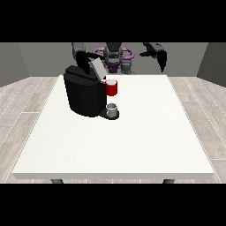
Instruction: Insert the coffee pod into the coffee machine and close the lid
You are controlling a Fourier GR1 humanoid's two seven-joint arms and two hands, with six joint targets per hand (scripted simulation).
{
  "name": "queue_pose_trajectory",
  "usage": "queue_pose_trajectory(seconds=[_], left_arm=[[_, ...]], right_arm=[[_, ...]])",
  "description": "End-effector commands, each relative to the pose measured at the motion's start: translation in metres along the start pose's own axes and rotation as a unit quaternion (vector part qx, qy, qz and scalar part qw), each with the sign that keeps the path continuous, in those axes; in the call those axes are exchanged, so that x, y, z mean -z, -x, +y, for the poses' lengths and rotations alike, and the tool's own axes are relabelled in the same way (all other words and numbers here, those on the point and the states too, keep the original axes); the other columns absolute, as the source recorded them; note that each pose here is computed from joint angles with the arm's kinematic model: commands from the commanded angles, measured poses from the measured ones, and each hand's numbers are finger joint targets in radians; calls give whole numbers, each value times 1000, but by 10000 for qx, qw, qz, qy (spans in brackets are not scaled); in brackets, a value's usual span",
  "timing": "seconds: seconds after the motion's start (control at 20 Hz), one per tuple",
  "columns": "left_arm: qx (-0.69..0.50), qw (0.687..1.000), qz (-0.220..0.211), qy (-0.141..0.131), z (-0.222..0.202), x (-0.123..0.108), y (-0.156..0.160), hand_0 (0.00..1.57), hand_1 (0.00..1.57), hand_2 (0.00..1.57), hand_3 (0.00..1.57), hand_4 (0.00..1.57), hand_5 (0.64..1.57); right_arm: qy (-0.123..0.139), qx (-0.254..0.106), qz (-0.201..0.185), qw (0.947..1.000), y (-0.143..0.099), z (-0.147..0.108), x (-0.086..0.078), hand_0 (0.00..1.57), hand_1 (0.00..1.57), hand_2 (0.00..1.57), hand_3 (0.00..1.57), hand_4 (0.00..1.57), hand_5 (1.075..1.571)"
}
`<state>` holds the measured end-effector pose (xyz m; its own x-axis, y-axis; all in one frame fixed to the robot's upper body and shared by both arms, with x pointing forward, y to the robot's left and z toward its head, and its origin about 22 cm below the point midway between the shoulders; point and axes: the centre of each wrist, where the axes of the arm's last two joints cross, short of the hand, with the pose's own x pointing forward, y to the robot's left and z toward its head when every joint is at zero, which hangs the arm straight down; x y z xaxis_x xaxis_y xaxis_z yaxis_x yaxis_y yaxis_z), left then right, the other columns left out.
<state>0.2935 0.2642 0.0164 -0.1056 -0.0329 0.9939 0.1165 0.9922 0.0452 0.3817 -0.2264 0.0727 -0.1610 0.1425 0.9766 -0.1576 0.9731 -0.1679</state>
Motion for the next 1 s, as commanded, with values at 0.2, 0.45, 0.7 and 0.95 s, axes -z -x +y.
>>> queue_pose_trajectory(seconds=[0.2, 0.45, 0.7, 0.95], left_arm=[[30, 10000, 3, -12, 12, 5, -2, 0, 0, 0, 0, 0, 1571], [53, 9998, -181, -119, 13, 13, -17, 0, 0, 0, 0, 158, 1571], [86, 10000, 2, -1, 15, 16, -14, 0, 0, 0, 0, 121, 1571], [20, 9993, -336, 135, 5, 23, -14, 0, 0, 0, 0, 0, 1571]], right_arm=[[-219, -105, -11, 9997, -5, 31, 14, 0, 0, 0, 0, 0, 1571], [-182, -218, -114, 9995, 11, 26, 8, 0, 0, 0, 0, 77, 1571], [-330, -316, -243, 9987, -22, 32, 29, 0, 0, 0, 0, 140, 1571], [-214, -751, -536, 9955, -51, 40, 42, 0, 0, 0, 0, 125, 1571]])
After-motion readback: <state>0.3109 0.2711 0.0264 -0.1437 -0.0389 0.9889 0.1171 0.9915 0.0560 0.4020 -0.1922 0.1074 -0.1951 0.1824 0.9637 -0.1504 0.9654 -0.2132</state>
